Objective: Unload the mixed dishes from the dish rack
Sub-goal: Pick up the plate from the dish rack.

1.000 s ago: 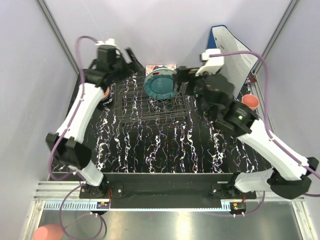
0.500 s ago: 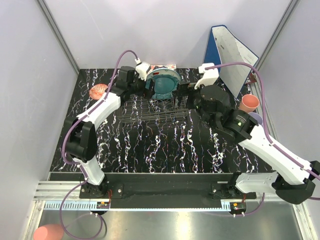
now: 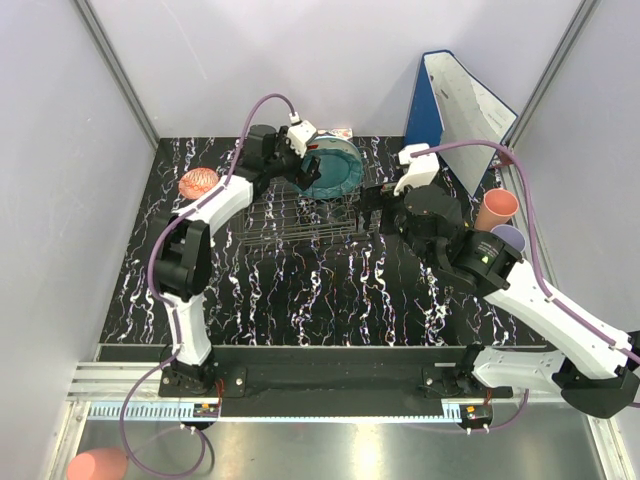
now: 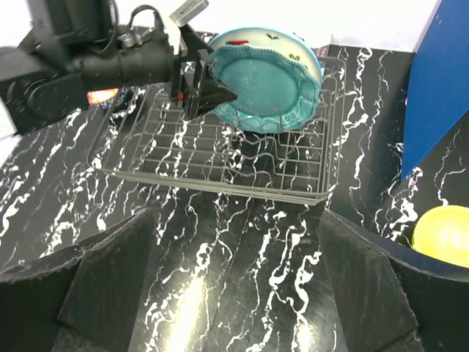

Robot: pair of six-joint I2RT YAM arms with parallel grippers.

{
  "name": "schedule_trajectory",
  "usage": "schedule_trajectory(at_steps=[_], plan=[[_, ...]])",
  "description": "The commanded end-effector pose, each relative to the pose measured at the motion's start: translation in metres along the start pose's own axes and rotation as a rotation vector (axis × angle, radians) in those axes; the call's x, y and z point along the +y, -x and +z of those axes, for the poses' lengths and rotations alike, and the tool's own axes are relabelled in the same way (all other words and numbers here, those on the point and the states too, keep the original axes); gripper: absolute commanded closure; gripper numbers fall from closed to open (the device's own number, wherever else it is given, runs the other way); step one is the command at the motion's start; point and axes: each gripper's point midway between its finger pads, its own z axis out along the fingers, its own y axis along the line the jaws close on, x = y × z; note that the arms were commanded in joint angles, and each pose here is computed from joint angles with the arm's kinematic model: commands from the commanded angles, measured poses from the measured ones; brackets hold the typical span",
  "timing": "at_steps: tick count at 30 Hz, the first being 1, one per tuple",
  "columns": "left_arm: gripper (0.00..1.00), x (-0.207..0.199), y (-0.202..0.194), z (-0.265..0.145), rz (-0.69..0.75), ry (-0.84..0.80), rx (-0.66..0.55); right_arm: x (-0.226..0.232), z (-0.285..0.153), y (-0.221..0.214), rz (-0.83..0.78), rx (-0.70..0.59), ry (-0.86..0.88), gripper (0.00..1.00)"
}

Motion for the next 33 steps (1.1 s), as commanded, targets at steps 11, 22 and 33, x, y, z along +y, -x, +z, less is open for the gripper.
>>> schedule_trajectory(at_steps=[11,22,33], plan=[[0.65,0.028,0.022,0.008,0.064,-0.056,-0.12,0.003,0.007,-0.019,-0.034,0.058,0.014,0.0],[1.0,0.017,0.009,0.0,0.08,-0.086,-0.107,0.007,0.013,-0.026,-0.018,0.078,0.014,0.0],[1.0,0.038,0.055,-0.029,0.11,-0.005,-0.172,0.005,0.01,-0.03,0.006,0.075,0.013,0.0]])
